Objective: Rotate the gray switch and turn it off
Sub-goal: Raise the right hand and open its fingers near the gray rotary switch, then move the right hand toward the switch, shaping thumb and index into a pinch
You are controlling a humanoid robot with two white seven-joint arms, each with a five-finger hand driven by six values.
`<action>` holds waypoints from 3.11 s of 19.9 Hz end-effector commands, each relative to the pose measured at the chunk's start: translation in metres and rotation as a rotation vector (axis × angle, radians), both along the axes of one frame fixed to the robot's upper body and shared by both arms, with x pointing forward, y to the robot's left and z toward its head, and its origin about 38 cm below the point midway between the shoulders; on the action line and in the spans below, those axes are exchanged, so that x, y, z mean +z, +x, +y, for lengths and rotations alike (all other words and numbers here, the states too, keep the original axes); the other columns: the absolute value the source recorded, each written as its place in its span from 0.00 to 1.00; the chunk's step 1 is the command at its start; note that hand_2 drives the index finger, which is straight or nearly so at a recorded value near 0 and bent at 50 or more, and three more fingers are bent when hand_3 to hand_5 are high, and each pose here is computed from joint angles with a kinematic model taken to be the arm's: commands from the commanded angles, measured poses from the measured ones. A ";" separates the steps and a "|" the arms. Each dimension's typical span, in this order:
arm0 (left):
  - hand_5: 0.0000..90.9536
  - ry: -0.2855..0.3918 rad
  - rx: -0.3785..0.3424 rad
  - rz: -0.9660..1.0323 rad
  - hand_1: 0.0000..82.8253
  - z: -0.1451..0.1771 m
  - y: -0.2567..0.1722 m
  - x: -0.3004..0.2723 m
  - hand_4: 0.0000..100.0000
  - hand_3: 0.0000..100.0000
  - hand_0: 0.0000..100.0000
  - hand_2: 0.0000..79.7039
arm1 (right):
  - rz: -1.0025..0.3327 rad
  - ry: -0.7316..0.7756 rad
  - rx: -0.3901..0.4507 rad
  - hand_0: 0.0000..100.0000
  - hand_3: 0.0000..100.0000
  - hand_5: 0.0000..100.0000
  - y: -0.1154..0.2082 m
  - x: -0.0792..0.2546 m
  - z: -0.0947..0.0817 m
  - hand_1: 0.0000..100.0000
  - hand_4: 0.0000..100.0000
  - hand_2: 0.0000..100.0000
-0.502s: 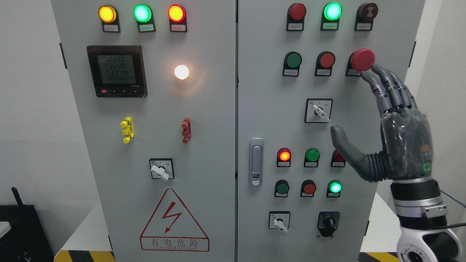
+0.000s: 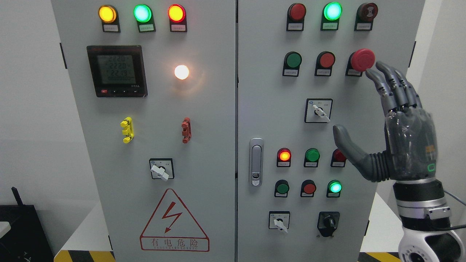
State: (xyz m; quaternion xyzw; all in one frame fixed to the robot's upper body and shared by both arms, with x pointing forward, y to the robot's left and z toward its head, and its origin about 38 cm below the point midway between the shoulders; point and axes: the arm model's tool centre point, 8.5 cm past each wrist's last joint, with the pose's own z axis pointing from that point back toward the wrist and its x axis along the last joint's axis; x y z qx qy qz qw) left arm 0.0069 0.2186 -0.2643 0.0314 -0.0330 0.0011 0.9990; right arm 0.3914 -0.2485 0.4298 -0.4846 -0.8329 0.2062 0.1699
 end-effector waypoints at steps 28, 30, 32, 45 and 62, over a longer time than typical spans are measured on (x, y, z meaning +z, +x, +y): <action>0.00 0.000 0.027 -0.035 0.47 0.000 0.015 0.000 0.00 0.00 0.12 0.00 | 0.099 0.220 0.002 0.13 0.67 0.90 0.000 -0.019 0.010 0.45 0.72 0.42; 0.00 0.000 0.027 -0.035 0.47 0.000 0.015 0.000 0.00 0.00 0.12 0.00 | 0.116 0.222 0.000 0.07 0.74 0.94 0.004 -0.022 0.011 0.44 0.77 0.47; 0.00 0.000 0.027 -0.037 0.47 0.000 0.015 0.000 0.00 0.00 0.12 0.00 | 0.131 0.225 -0.002 0.07 0.79 0.95 0.007 -0.024 0.011 0.43 0.79 0.49; 0.00 -0.002 0.025 -0.035 0.47 -0.001 0.015 0.000 0.00 0.00 0.12 0.00 | 0.244 0.271 -0.026 0.03 0.93 1.00 0.024 -0.020 0.010 0.45 0.89 0.55; 0.00 -0.002 0.027 -0.035 0.47 -0.001 0.015 0.000 0.00 0.00 0.12 0.00 | 0.276 0.276 -0.006 0.04 0.97 1.00 0.034 -0.015 0.026 0.47 0.93 0.55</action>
